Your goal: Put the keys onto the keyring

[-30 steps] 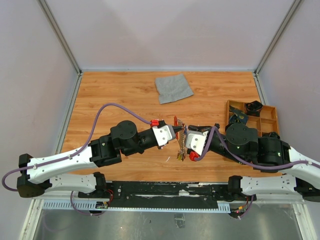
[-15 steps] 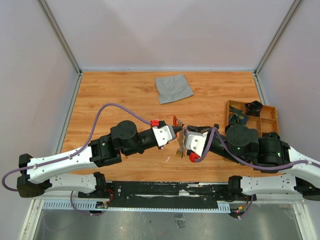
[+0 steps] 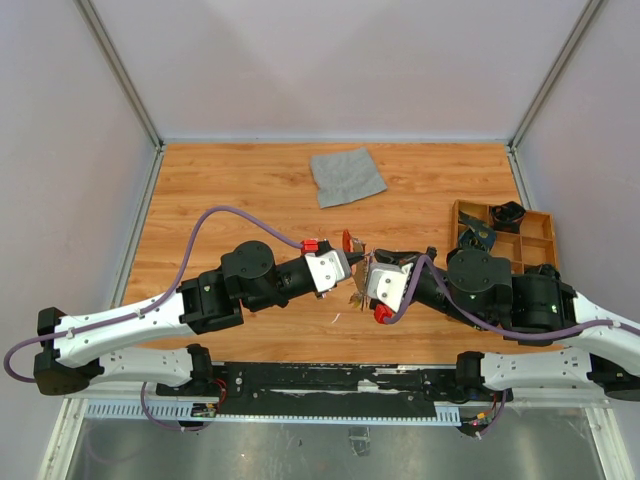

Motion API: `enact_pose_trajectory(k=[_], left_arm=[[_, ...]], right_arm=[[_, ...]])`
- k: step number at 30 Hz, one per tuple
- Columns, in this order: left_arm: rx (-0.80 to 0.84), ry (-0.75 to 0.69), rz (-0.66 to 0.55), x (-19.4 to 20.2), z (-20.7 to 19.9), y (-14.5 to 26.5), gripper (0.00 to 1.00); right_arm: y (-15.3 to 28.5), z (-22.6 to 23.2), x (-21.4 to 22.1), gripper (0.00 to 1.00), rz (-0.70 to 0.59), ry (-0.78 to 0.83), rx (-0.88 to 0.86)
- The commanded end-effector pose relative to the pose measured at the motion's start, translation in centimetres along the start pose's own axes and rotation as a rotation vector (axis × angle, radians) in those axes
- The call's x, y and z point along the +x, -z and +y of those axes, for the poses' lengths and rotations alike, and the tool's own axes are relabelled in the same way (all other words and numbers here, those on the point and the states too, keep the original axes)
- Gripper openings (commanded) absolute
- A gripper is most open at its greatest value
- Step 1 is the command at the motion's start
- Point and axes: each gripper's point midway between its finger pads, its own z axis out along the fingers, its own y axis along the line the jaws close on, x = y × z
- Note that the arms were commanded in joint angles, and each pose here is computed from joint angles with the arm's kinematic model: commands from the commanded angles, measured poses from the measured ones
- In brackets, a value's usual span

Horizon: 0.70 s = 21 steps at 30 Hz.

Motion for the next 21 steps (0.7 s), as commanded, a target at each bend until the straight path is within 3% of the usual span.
enact_pose_trajectory(k=[1, 21], left_arm=[[-0.010, 0.011, -0.091, -3.1, 0.6, 0.3, 0.01], [-0.014, 0.012, -0.109, -3.7, 0.8, 0.5, 0.00]], right_arm=[[0.0, 0.0, 0.1, 0.01, 0.011, 0.007, 0.015], [-0.7, 1.8, 0.7, 0.01, 0.015, -0.021, -0.032]])
